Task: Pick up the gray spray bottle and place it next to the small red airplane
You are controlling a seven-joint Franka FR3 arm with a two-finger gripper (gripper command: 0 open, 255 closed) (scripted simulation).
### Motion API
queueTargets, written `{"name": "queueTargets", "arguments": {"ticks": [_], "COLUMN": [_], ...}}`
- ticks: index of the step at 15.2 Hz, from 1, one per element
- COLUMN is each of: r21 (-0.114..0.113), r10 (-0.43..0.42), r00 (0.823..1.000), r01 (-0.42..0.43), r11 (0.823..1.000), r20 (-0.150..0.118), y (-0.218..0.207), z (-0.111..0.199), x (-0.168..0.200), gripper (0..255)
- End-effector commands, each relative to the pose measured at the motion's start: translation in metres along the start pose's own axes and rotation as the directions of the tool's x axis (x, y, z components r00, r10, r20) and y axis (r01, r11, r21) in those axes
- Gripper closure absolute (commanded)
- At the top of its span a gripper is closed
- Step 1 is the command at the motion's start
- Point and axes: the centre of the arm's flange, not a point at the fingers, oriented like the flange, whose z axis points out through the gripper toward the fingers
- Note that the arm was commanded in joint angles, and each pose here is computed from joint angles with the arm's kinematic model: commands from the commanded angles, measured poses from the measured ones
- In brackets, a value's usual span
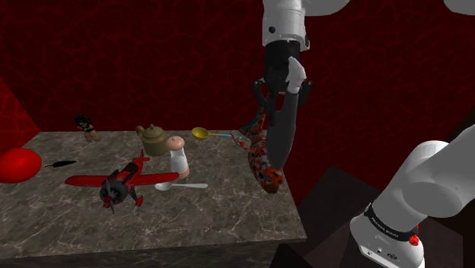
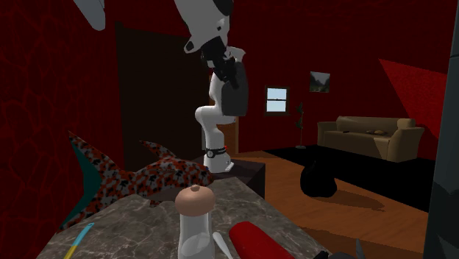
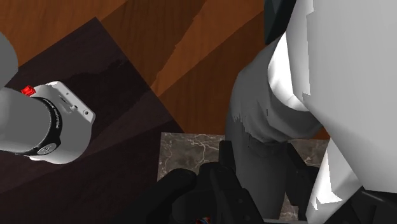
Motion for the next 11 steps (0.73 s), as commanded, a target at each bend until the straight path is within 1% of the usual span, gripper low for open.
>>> {"name": "queueTargets", "arguments": {"ticks": [1, 3, 11], "r21": [0.0, 0.0, 0.0], "r10": [0.0, 0.0, 0.0], "r00": [1.0, 1.0, 1.0], "r01": [0.0, 0.0, 0.0], "r11": [1.0, 1.0, 1.0], "r20": [0.0, 0.0, 0.0], "y": [0.0, 0.0, -0.104], "z": [-0.01, -0.018, -0.03], "x": [-0.006, -0.01, 0.008], "gripper": [255, 255, 255]}}
